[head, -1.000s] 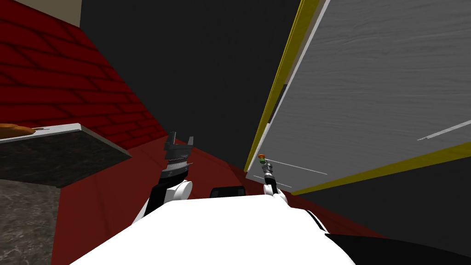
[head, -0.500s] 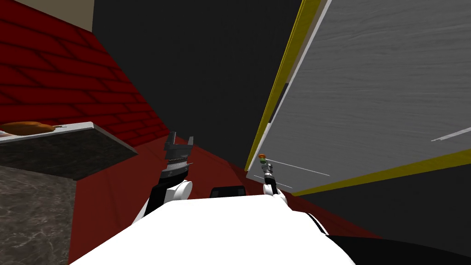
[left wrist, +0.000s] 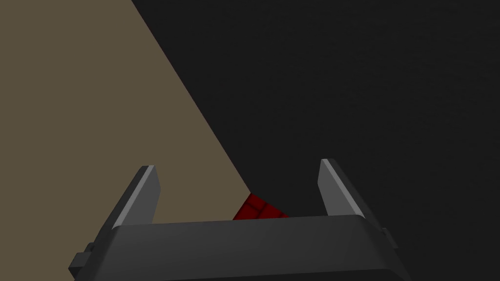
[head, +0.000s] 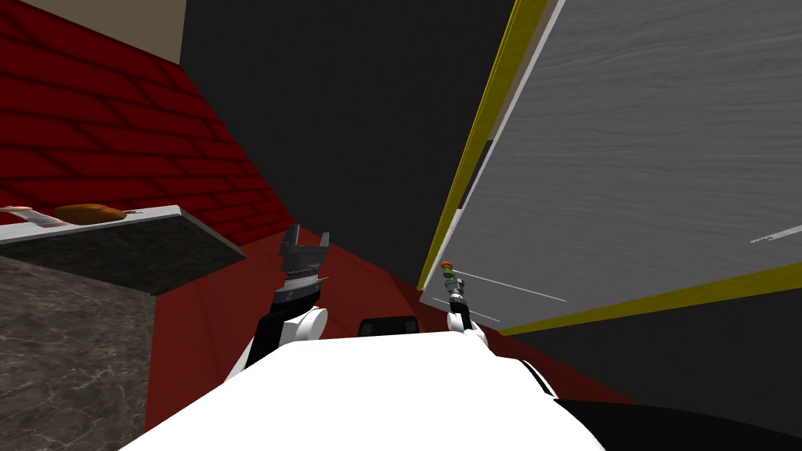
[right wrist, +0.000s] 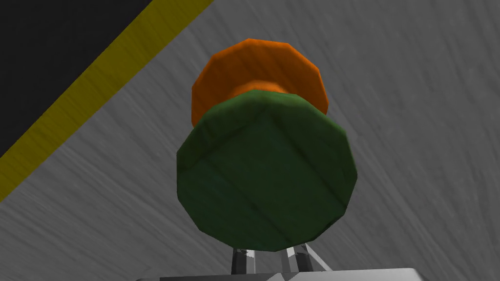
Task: Pull the door open
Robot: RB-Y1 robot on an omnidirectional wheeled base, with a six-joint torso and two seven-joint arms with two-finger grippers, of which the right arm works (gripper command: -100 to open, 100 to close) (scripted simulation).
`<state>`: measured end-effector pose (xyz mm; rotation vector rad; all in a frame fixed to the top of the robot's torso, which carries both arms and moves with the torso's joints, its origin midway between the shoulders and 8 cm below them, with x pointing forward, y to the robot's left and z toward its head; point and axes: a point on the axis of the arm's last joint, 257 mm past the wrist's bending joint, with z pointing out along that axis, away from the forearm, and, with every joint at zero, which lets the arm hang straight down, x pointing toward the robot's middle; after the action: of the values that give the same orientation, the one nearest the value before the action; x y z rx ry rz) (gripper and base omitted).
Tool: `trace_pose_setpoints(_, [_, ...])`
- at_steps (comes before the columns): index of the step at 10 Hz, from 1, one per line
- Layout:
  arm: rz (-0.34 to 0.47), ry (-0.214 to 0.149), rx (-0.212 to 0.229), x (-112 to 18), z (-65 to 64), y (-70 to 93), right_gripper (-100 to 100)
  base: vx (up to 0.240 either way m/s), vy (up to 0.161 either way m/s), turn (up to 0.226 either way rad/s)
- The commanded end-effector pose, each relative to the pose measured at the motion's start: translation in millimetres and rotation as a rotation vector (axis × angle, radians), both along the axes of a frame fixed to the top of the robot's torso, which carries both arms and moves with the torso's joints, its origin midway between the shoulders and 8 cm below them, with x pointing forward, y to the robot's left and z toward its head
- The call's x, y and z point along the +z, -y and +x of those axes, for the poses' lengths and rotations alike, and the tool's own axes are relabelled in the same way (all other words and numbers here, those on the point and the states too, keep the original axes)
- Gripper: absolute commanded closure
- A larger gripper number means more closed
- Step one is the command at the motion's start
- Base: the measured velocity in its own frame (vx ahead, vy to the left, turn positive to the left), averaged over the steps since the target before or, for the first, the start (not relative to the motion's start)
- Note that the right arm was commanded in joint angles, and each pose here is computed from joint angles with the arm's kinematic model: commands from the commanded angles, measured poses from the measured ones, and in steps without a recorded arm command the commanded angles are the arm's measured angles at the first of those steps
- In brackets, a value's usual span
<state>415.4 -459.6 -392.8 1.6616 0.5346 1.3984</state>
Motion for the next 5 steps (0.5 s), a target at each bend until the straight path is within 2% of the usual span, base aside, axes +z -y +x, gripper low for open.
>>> trace_pose_setpoints(1, [0.047, 0.051, 0.01, 11.4, 10.6, -5.1, 100, -0.036, -0.013, 0.077])
trace_pose_setpoints(2, [0.047, 0.051, 0.01, 11.4, 10.6, -5.1, 100, -0.038, -0.015, 0.046])
trace_pose_setpoints(5, [0.142, 0.082, -0.004, 10.5, 11.2, -3.0, 100, -0.053, -0.014, 0.083])
